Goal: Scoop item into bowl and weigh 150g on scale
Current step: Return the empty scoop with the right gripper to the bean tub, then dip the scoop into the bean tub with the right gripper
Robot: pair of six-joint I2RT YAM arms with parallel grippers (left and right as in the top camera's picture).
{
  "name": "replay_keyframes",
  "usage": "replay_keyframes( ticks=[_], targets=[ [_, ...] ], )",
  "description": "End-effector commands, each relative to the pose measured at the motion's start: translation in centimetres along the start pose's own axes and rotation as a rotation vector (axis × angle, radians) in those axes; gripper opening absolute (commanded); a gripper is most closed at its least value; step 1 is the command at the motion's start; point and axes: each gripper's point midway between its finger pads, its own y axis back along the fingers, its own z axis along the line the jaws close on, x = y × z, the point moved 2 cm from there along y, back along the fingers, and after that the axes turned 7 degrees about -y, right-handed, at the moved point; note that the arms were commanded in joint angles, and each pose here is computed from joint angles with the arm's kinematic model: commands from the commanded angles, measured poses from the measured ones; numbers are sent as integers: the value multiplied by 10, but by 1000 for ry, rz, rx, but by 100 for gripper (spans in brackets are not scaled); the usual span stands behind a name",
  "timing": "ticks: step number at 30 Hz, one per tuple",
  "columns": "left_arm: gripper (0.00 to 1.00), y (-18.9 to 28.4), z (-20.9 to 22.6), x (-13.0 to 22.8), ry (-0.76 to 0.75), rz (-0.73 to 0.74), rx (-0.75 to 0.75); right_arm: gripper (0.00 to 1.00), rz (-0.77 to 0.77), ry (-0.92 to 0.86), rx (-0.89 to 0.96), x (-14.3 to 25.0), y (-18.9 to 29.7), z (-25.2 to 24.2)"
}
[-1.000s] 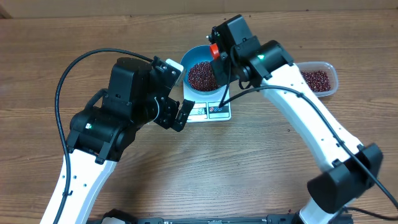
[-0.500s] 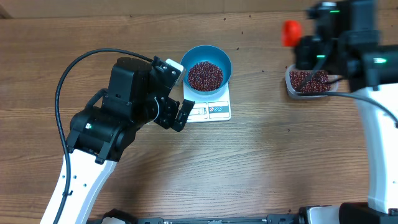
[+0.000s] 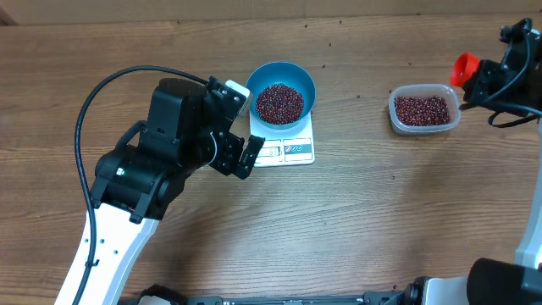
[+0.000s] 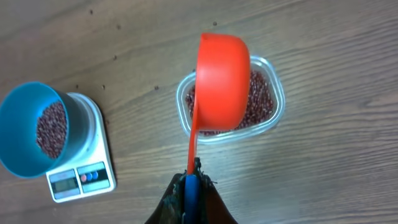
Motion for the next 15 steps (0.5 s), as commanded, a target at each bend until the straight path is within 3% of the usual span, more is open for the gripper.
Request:
replay_keyframes(
  ticks=[1, 15],
  targets=[
    [100, 3, 3, -5, 6, -13, -13, 4, 78, 13, 0, 8, -22, -6],
    [100, 3, 3, -5, 6, -13, -13, 4, 337, -48, 57, 28, -112, -33]
  ],
)
